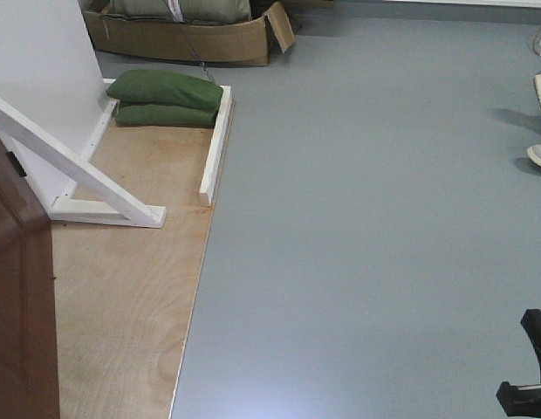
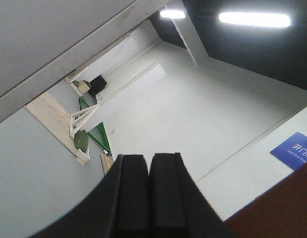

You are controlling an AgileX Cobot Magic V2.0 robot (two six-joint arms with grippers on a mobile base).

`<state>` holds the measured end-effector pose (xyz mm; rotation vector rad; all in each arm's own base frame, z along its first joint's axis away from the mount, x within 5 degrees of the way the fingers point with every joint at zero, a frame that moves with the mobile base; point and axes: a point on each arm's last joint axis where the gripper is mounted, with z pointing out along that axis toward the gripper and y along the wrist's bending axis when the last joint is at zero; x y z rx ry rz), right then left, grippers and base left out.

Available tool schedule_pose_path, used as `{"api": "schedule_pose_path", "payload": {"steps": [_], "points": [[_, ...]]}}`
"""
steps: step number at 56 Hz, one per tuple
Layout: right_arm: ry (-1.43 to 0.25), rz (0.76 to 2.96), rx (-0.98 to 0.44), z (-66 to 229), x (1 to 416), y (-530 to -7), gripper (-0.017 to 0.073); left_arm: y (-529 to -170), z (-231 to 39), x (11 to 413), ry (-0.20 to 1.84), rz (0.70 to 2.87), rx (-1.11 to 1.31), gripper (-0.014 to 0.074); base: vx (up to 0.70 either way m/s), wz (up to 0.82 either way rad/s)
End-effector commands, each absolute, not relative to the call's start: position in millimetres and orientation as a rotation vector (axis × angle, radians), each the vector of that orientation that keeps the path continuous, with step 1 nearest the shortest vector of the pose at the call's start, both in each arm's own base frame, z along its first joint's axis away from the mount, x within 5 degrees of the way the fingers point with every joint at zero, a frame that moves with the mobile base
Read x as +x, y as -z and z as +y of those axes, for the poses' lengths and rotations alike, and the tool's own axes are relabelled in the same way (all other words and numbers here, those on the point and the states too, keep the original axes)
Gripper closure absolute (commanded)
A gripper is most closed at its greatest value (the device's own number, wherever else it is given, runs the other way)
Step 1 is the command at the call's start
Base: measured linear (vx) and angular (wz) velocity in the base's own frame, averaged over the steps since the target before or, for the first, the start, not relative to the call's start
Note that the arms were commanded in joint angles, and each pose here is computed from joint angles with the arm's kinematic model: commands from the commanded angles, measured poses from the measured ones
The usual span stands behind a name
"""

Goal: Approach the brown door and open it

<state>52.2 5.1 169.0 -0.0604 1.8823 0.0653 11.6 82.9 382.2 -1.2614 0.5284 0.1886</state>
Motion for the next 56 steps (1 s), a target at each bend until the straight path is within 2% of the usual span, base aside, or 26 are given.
{"api": "schedule_pose_path", "payload": {"steps": [1,32,56], "points": [[-0.055,1.800,-0.064,4.7,53.9,-174.9,0.0559,-393.5,83.0,21.3,-0.173,0.512,-1.204,0.0600,0.00,0.00],[-0.055,1.804,-0.065,4.7,53.9,-174.5,0.0559,-390.1,86.7,45.0,-0.057,0.484,-1.252,0.0600,0.00,0.00],[-0.055,1.804,-0.065,4.7,53.9,-174.5,0.0559,-388.5,83.8,60.6,0.036,0.572,-1.228,0.0600,0.00,0.00]]}}
